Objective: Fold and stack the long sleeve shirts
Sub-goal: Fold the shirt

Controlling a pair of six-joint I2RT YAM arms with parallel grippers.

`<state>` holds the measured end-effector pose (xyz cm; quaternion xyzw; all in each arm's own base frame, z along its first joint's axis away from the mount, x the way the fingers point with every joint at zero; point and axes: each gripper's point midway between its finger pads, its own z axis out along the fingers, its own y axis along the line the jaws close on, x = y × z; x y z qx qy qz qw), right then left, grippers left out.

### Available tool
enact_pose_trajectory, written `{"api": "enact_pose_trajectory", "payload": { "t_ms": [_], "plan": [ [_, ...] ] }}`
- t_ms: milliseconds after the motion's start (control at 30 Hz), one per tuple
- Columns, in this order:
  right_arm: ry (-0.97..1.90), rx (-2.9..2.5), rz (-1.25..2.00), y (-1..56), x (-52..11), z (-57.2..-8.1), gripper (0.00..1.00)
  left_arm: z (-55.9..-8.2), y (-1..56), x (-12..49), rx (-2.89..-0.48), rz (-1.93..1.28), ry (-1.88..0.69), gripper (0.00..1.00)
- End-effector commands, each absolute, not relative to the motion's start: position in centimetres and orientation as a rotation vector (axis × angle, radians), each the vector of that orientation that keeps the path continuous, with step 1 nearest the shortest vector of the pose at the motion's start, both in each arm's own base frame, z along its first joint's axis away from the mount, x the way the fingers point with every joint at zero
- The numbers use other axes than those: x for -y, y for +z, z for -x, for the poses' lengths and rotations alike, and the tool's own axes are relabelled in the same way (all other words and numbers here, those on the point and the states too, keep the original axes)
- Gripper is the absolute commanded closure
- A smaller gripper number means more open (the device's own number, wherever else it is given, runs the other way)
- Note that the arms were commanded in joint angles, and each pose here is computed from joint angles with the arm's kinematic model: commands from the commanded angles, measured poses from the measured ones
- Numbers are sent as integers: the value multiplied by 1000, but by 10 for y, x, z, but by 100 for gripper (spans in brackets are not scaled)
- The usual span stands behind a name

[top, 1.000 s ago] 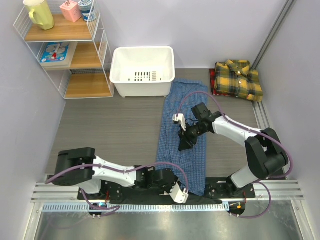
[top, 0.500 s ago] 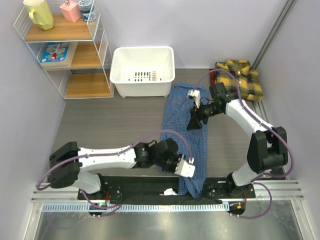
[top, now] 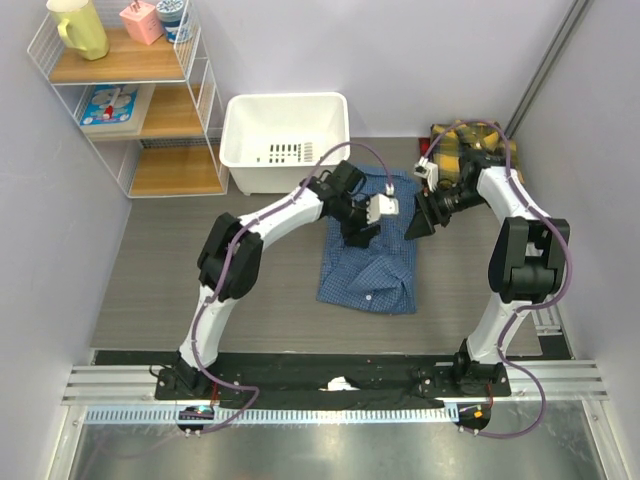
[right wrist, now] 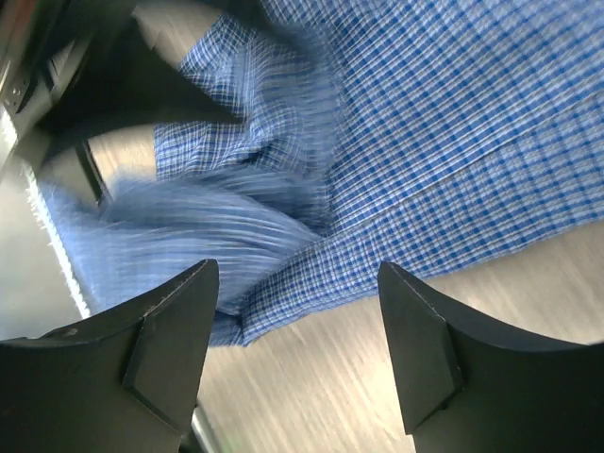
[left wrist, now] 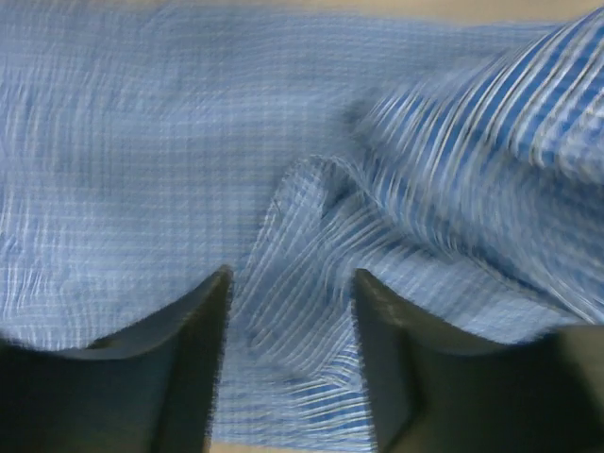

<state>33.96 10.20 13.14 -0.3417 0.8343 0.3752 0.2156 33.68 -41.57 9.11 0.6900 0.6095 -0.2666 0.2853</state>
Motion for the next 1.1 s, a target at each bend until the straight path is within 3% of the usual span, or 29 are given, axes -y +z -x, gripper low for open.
{"api": "enact_pose_trajectory", "payload": {
  "t_ms": [0, 200, 267, 433, 567, 800, 1067],
  "plan": [
    [1076, -2332, 935, 133, -105, -339, 28, -383, 133, 397, -1746, -1634, -755, 34],
    [1075, -2402, 837, 114, -104, -349, 33, -366, 141, 361, -1861, -1531, -794, 30],
    [1110, -2411, 791, 108, -109, -349, 37, -340, 127, 350, -1937, -1498, -837, 28],
    [1103, -2417, 825, 87, -133, -350, 42, -335, 105, 350, -2044, -1387, -861, 29],
    [1066, -2465, 858, 62, -149, -343, 50, -324, 80, 348, -2160, -1345, -894, 38],
    [1069, -2536, 906, 29, -175, -333, 55, -261, 46, 326, -2422, -1256, -1020, 64],
    [1147, -2497, 1003, 29, -208, -309, 56, -196, 46, 309, -2549, -1157, -1119, 68]
  ]
}}
